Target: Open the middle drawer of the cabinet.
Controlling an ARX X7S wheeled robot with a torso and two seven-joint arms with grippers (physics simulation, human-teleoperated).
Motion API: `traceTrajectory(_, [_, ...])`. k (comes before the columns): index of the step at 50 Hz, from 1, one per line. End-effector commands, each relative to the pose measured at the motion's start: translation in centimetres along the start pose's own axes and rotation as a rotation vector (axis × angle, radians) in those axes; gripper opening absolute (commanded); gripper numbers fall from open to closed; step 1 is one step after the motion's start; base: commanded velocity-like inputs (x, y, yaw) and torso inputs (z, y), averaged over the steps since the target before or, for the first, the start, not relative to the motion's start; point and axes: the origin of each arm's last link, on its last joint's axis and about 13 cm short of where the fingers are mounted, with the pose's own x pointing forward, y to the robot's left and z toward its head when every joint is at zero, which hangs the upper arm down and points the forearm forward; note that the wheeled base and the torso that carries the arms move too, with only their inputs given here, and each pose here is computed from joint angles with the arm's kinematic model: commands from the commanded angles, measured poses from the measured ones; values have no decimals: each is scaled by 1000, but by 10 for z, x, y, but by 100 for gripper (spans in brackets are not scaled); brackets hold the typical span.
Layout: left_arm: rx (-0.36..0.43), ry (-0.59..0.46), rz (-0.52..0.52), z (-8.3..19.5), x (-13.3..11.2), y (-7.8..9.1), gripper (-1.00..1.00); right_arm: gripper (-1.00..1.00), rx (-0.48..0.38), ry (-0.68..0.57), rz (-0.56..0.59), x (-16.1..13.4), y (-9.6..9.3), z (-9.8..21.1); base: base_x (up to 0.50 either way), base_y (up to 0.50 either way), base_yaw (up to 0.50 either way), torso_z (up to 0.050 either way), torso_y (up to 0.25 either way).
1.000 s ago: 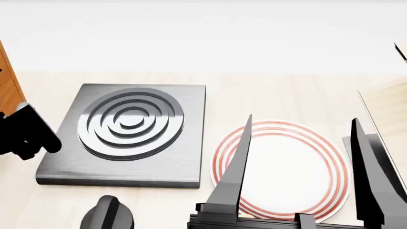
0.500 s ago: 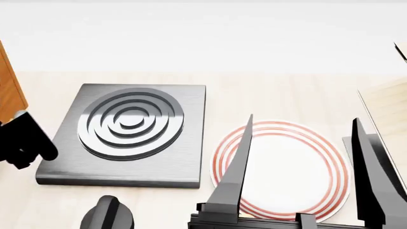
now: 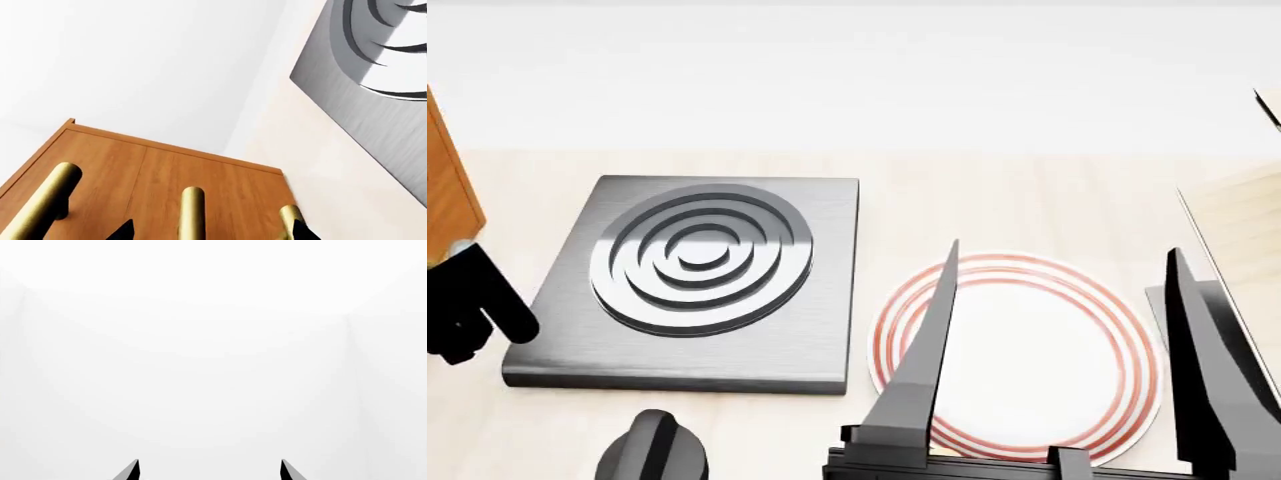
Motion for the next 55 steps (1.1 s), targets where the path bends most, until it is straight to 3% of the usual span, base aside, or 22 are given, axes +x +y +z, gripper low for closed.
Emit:
traceTrajectory(1, [39,28,16,-2,-1,1,100,100,1,2,2,0,0,-1,0,0,0,0,0])
traceTrajectory(18, [132,31,52,-5,-2,-1,100,100,3,1,4,0,0,0,0,0,0,0,0])
traceTrajectory(55, [137,104,25,-14,-6,-2,100,100,3,1,8,-1,1,-1,0,0,0,0,0])
